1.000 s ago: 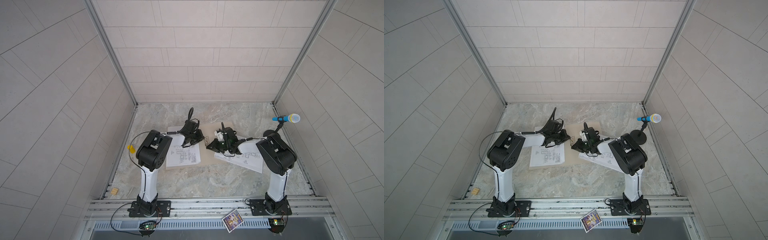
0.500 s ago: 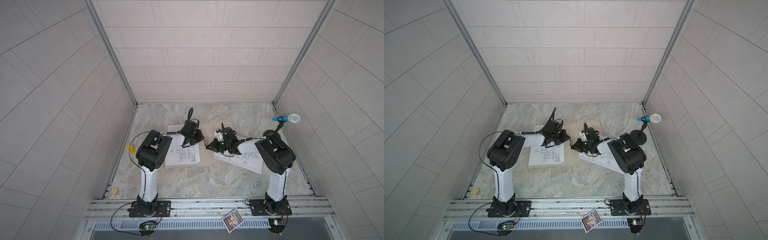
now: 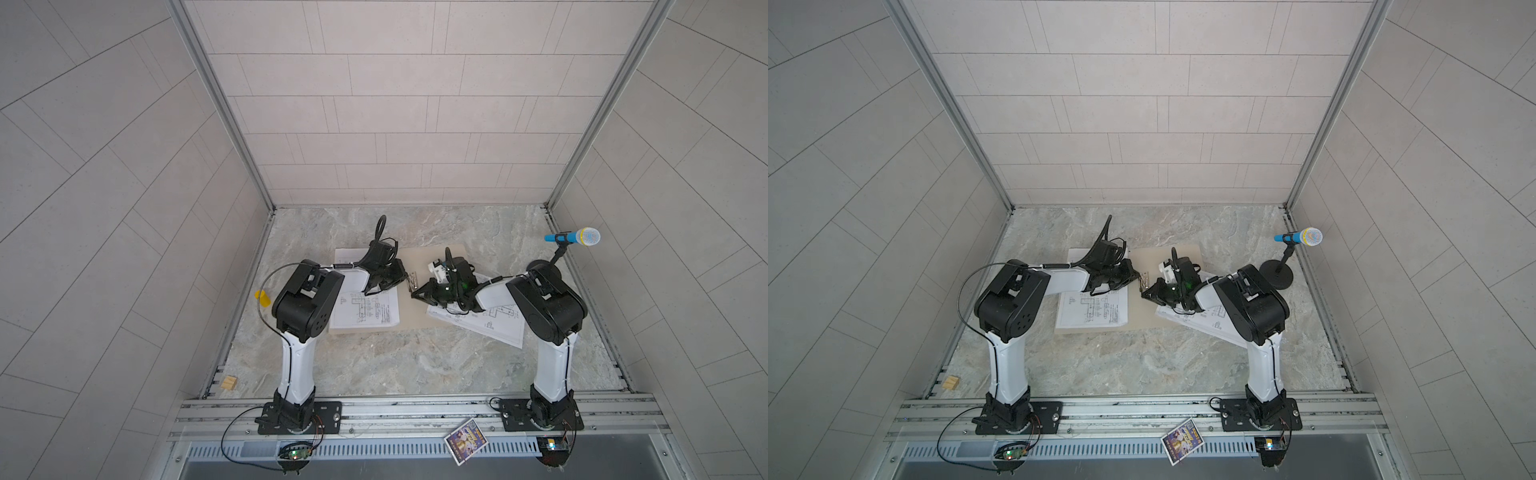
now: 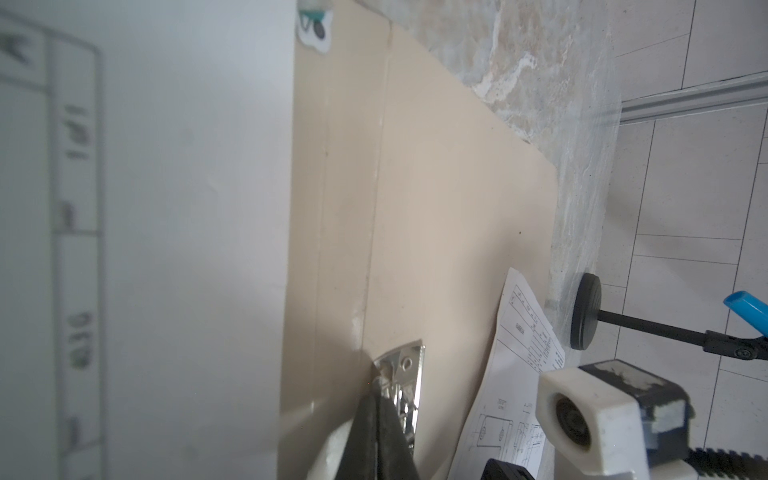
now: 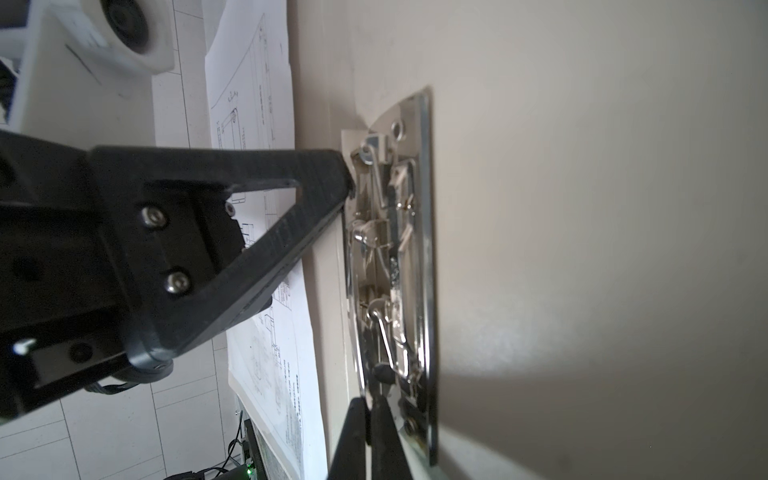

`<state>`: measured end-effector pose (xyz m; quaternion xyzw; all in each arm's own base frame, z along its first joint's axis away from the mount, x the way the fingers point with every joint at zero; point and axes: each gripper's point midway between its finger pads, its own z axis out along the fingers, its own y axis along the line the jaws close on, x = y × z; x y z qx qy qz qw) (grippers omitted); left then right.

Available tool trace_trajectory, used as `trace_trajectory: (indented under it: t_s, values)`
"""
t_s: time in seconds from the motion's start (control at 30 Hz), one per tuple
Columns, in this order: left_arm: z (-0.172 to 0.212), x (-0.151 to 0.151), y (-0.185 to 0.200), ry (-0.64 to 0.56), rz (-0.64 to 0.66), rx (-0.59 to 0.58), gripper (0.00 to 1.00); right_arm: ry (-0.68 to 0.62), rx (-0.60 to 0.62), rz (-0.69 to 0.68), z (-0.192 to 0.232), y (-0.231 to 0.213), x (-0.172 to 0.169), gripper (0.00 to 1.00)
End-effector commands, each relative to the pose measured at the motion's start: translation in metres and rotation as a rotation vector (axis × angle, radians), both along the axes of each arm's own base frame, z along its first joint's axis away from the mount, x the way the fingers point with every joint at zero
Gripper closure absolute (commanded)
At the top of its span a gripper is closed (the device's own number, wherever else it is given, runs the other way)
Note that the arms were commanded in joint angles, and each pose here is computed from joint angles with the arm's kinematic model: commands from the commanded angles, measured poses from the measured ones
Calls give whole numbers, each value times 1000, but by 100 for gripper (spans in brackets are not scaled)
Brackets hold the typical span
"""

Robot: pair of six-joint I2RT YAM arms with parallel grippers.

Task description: Put the files into the folder

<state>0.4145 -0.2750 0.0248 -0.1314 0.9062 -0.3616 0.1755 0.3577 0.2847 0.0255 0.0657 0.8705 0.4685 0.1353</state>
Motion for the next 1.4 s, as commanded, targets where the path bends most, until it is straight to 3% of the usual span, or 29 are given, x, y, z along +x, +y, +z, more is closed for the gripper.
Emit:
trace_trajectory:
  t_s: [0.0,0.27,0.4,0.87,1.2,1.37]
  values:
    - [-26,-12,7,58,-6,43,98,169,-181,-101,-63,-39,-23,100]
    - [-29,-11,7,63,-5,51,98,205,-363,-94,-75,-63,-33,100]
    - [-29,-11,7,63,-8,48,98,238,-378,-110,-83,-70,-35,100]
    - [-30,-11,6,63,-13,47,98,342,-292,-244,-105,-89,-36,100]
    - [-32,-12,5,65,-16,45,98,294,-193,-315,-97,-88,-25,100]
    - [-33,-12,3,65,-19,44,98,307,-220,-298,-103,-89,-25,100]
